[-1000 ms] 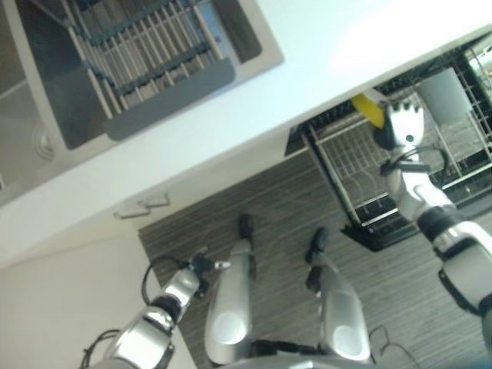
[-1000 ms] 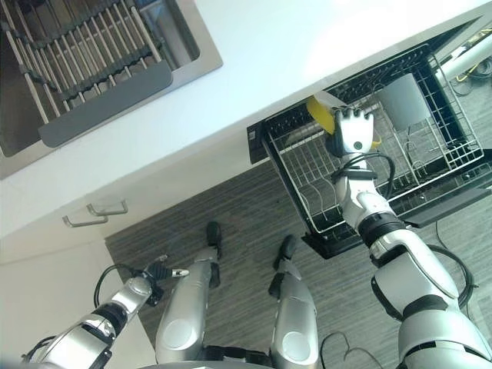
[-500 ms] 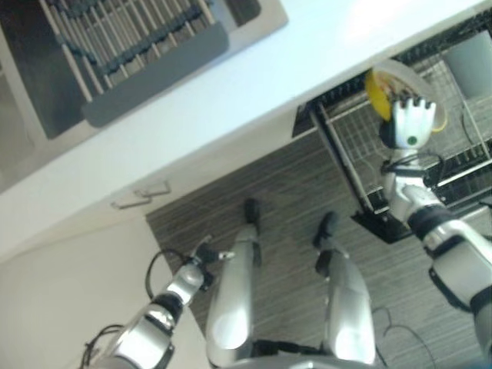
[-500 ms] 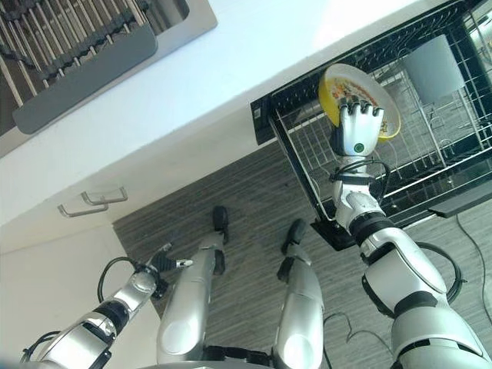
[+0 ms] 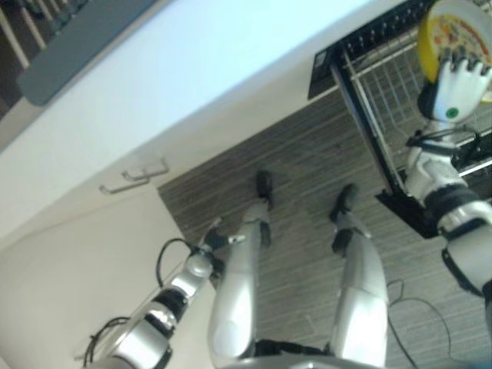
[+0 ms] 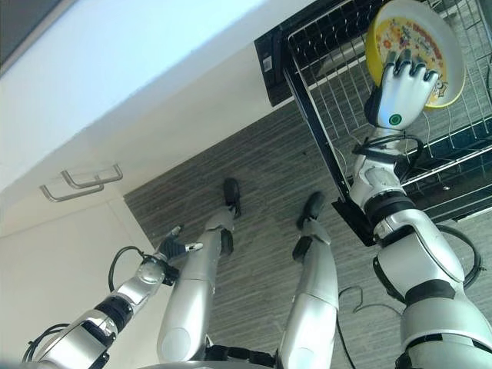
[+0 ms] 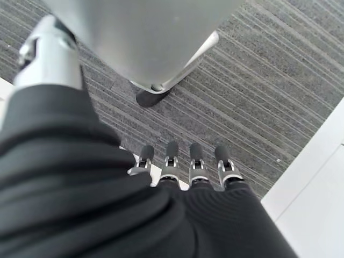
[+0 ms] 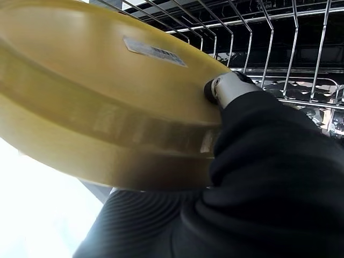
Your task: Place the dishes in the dishwasher.
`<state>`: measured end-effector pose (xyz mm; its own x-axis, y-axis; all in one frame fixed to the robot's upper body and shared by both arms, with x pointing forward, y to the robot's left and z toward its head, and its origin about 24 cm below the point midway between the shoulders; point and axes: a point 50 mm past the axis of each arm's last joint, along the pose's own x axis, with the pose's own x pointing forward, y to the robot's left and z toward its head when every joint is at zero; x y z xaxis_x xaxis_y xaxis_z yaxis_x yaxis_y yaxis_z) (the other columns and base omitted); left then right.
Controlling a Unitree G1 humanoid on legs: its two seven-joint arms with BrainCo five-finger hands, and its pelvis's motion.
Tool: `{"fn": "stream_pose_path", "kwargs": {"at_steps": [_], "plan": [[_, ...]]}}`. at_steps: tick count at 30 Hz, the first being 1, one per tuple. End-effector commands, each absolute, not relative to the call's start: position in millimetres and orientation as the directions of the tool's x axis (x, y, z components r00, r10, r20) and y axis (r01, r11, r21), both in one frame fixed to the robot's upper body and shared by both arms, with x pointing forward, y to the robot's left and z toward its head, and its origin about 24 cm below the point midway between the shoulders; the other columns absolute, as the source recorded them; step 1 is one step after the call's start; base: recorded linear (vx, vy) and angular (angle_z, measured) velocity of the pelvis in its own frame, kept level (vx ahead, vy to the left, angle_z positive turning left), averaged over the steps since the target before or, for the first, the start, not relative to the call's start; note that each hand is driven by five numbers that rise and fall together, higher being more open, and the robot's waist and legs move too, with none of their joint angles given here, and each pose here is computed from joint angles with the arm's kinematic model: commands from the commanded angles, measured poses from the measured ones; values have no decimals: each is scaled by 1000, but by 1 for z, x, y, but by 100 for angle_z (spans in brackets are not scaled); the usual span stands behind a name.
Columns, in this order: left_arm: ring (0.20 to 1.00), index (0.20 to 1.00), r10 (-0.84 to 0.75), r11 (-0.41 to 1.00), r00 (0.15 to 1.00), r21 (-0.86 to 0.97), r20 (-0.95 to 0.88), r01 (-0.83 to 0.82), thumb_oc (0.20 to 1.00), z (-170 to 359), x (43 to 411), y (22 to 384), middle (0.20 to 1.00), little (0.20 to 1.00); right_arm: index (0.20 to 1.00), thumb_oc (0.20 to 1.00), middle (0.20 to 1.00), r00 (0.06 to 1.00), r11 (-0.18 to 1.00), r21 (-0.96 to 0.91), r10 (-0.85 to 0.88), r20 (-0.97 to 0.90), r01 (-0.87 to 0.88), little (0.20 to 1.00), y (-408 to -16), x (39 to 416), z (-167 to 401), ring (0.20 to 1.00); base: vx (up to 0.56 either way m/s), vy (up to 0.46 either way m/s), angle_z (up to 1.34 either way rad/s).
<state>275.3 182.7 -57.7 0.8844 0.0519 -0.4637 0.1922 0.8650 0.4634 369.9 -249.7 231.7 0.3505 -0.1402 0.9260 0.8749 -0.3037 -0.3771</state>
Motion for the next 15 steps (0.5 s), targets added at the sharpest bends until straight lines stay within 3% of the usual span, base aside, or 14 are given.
{"fn": "stream_pose_path", "kwargs": {"at_steps": [1,4,9,10,11,12,13,15], "plan": [[1000,1000,18,895,844,385,-537,225,1000,-81,247,165,1000,1000,1000,1000,1000,300,-340,-364,-227,927,867,1000,-282,357,237,1000,-4,86,0],[1000,1000,13,898,836,373,-549,231,1000,-83,244,164,1000,1000,1000,1000,1000,285,-270,-363,-287,914,892,1000,-285,358,237,1000,12,59,-3],[1000,1000,-5,901,827,356,-562,247,1000,-86,240,157,1000,1000,1000,1000,1000,375,59,-405,-517,769,913,1000,-279,368,222,1000,13,46,-6],[1000,1000,-6,904,824,348,-567,246,1000,-87,238,156,1000,1000,1000,1000,1000,431,198,-394,-580,691,898,1000,-277,371,215,1000,14,54,-2],[1000,1000,-5,905,823,347,-568,245,1000,-87,238,154,1000,1000,1000,1000,1000,457,253,-384,-588,667,888,1000,-273,373,211,1000,16,52,-5],[1000,1000,0,908,821,344,-571,240,1000,-87,238,155,1000,1000,1000,1000,1000,554,388,-395,-569,608,833,1000,-264,378,203,1000,10,28,-6],[1000,1000,1,908,819,344,-574,240,1000,-86,239,155,1000,1000,1000,1000,1000,586,449,-379,-564,582,809,1000,-260,379,201,1000,11,23,-5],[1000,1000,15,912,807,340,-590,231,1000,-87,239,158,1000,1000,1000,1000,1000,727,681,-307,-495,476,665,1000,-242,385,189,1000,5,17,-5]]}}
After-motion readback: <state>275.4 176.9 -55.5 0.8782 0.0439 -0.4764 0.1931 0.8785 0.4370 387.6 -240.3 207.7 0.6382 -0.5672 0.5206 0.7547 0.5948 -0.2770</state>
